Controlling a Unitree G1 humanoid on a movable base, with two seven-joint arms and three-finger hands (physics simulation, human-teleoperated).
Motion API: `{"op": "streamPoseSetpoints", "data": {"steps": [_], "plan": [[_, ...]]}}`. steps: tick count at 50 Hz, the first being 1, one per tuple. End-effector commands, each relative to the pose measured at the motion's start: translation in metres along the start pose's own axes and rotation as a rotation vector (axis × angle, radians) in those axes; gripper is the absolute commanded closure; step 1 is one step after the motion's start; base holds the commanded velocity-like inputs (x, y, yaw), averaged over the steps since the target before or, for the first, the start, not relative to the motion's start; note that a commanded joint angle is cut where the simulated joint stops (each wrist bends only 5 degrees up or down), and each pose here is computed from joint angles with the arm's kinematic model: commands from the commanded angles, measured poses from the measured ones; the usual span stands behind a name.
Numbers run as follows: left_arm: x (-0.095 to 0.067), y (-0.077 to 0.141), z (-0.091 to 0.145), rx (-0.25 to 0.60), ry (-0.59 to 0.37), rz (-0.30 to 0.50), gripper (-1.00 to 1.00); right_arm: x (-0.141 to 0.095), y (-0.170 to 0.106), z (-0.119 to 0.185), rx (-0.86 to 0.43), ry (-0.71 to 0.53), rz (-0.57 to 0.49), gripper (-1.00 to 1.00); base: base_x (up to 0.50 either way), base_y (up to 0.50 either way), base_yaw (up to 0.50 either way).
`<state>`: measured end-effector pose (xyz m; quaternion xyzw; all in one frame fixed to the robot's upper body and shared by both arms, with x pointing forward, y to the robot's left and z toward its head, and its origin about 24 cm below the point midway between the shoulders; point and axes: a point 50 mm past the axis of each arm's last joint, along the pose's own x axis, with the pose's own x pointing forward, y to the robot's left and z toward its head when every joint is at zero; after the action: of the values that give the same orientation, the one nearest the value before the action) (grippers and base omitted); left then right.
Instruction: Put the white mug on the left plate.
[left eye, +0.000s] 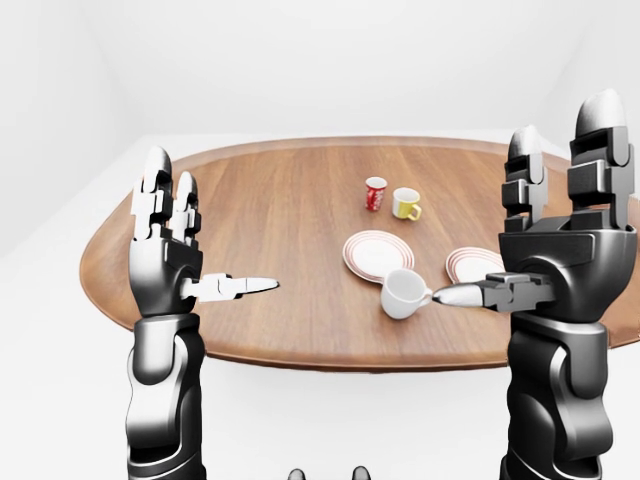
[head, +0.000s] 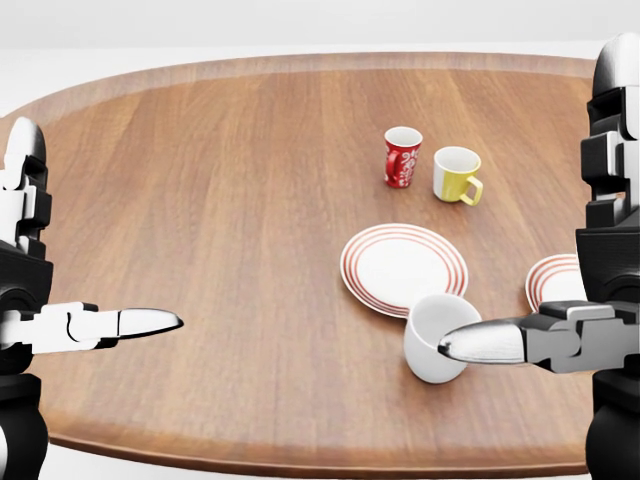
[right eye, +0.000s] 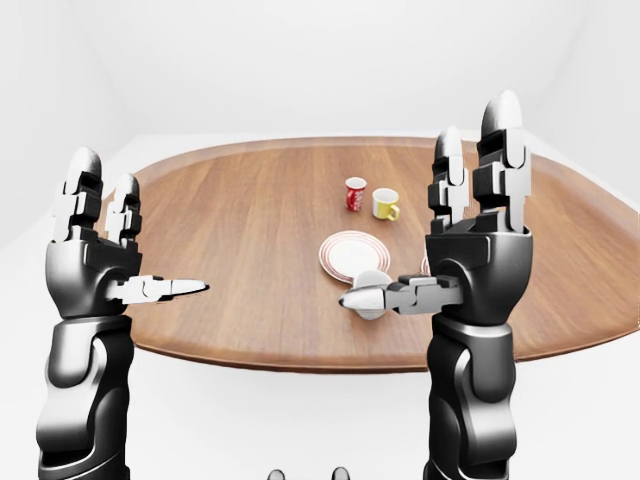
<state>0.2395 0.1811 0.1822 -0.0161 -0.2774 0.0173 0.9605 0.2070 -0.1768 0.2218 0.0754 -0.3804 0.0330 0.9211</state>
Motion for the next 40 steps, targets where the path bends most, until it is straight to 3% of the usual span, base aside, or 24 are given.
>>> {"op": "streamPoseSetpoints", "data": {"steps": [1, 18, 40], "plan": [[-0.0003, -0.0001, 0.0000, 0.000, 0.001, -0.001, -0.97, -0.0005, 0.0009, 0.0017, 0.005, -0.006, 0.008, -1.00, 0.50, 0.26, 0.00], [-0.0015, -0.0007, -0.0019, 0.000, 0.010, -0.003, -0.96, 0.0001, -0.0011, 0.0051, 0.024, -0.022, 0.000, -1.00, 0.50, 0.23, 0.00], [-0.0035, -0.0016, -0.0038, 0.000, 0.021, -0.008, -0.97, 0.0002, -0.0049, 0.0055, 0.047, -0.023, -0.021, -1.00, 0.50, -0.09, 0.00]]}}
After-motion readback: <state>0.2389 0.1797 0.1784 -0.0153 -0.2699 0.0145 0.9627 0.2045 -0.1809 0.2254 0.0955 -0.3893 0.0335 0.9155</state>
